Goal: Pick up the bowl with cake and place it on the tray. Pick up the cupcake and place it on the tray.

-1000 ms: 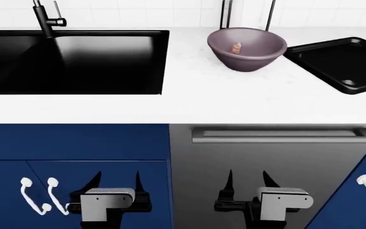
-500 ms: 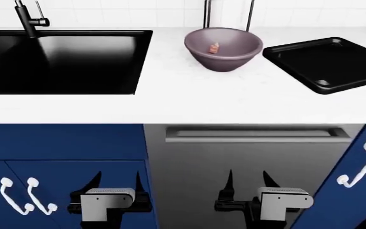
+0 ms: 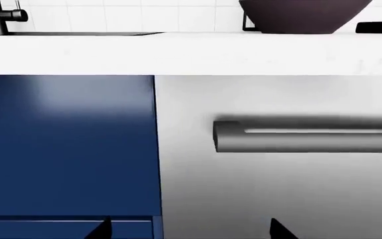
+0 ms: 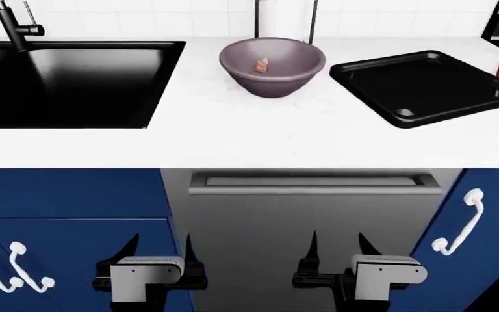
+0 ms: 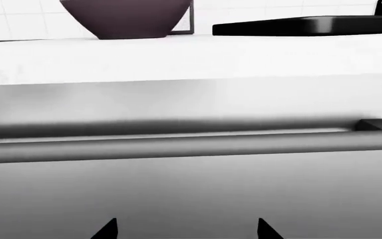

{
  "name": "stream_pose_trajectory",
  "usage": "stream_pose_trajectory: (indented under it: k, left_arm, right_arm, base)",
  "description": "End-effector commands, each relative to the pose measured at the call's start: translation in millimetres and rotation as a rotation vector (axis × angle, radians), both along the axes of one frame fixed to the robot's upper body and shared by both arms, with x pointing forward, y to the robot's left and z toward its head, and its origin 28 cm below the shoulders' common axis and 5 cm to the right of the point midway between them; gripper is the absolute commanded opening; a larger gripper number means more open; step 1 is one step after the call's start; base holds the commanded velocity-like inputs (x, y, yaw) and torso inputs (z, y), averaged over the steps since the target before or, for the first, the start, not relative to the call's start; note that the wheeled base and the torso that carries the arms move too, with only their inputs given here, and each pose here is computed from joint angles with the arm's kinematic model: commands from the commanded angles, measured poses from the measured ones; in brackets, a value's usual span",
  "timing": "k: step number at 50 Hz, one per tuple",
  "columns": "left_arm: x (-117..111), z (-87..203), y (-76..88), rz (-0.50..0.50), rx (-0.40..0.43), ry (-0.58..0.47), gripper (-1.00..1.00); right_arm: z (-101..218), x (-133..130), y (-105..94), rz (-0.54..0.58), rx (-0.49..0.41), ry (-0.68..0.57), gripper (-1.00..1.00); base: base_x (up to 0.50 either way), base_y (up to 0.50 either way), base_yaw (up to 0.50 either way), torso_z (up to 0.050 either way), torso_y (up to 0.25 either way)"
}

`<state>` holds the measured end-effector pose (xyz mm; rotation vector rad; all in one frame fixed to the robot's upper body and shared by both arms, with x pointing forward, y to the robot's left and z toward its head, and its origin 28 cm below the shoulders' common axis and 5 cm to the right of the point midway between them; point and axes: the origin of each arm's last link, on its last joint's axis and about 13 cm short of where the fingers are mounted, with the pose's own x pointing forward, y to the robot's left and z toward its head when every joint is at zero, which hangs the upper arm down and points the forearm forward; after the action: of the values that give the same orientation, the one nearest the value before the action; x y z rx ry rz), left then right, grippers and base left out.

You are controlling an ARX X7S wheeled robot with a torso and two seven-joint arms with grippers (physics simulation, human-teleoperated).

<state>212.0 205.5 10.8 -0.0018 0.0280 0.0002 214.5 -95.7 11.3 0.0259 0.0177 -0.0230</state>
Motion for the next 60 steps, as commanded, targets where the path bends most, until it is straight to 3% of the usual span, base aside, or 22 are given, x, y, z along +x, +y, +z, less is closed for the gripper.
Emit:
stream_pose_trajectory:
  k: [1,60]
  left_arm:
    - [-0.2,-0.1,0.0,-0.001,-0.001,0.001,1.00]
    - [0.0,-0.2,0.0,-0.001,-0.002,0.002,1.00]
  right_arm:
    - [-0.1,0.0,0.1,0.000,-0.001,0.001,1.00]
    - [0.1,0.2,0.3,-0.004,-0.003,0.002,1.00]
  base:
    - [0.00,-0.23,0.00,0.000,0.000]
    - [-0.02,-0.26,0.00,0.000,0.000]
